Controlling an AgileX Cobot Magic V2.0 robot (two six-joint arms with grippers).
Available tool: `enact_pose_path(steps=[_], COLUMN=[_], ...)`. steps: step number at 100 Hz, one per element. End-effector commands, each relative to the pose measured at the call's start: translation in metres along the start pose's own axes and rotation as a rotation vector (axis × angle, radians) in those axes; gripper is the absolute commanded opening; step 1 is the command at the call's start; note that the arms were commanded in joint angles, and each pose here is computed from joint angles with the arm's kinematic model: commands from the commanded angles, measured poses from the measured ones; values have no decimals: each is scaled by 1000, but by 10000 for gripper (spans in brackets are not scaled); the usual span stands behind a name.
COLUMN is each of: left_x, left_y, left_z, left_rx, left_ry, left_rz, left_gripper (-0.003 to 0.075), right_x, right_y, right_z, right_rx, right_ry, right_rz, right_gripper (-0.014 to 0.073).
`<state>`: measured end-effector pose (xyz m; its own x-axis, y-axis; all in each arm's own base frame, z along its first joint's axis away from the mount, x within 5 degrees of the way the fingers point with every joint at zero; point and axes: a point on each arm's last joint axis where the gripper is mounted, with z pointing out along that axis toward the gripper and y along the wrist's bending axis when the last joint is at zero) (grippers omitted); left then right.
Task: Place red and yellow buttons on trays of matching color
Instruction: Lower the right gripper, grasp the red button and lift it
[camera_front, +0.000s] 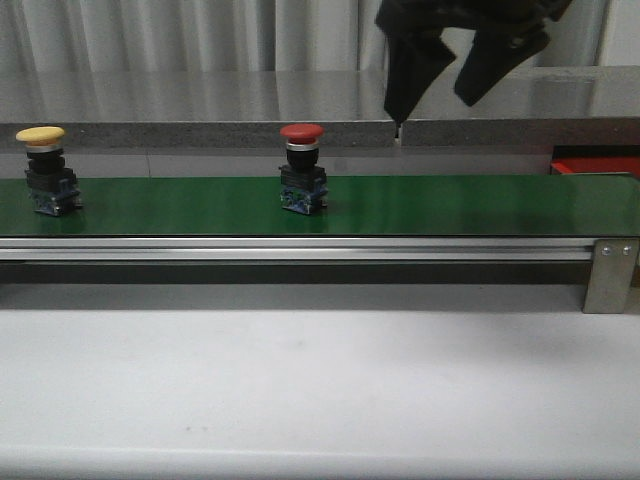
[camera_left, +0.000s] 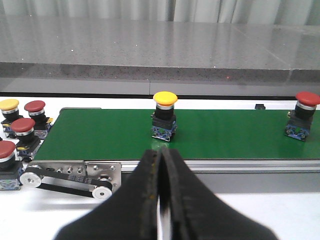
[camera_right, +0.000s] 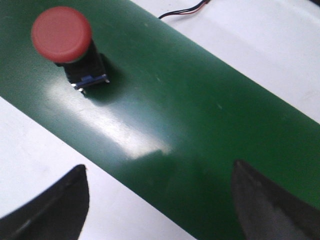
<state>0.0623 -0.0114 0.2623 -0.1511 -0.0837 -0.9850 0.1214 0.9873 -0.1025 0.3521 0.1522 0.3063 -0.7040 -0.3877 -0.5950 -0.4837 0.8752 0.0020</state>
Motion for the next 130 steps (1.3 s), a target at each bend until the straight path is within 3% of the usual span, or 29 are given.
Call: enact_pose_path(steps=[1,33,67,76,93,100,114,130], left_x=[-16,-16,-16,-16,-16,-16,-16,-16], left_y=[0,0,0,0,0,0,0,0], left_z=[-2,-2,-2,-2,-2,-2,-2,-2], left_rx=[-3,-3,-3,-3,-3,-3,-3,-3], left_ry=[-98,-98,-98,-98,-98,-98,-98,-98], left_rz=[-15,-15,-15,-15,-15,-15,-15,-15], left_gripper=[-20,-20,-20,-20,-20,-20,-20,-20], right_x=[-21,-45,-57,-58,-54,-52,-55,-72], right_y=[9,30,30,30,29,29,25,-2], right_z=[-13,14,35,38,38,37,23,-30], right_rx=[-19,-71,-69,-67,-70,-74,-74,-30], right_ry=[-76,-90,-134,-141,-100,-70,-47,-140], right_rz=[-33,-65,-59,-58,-61,-61,-60,-23], right_gripper=[578,578,561,502,251,185,146,146])
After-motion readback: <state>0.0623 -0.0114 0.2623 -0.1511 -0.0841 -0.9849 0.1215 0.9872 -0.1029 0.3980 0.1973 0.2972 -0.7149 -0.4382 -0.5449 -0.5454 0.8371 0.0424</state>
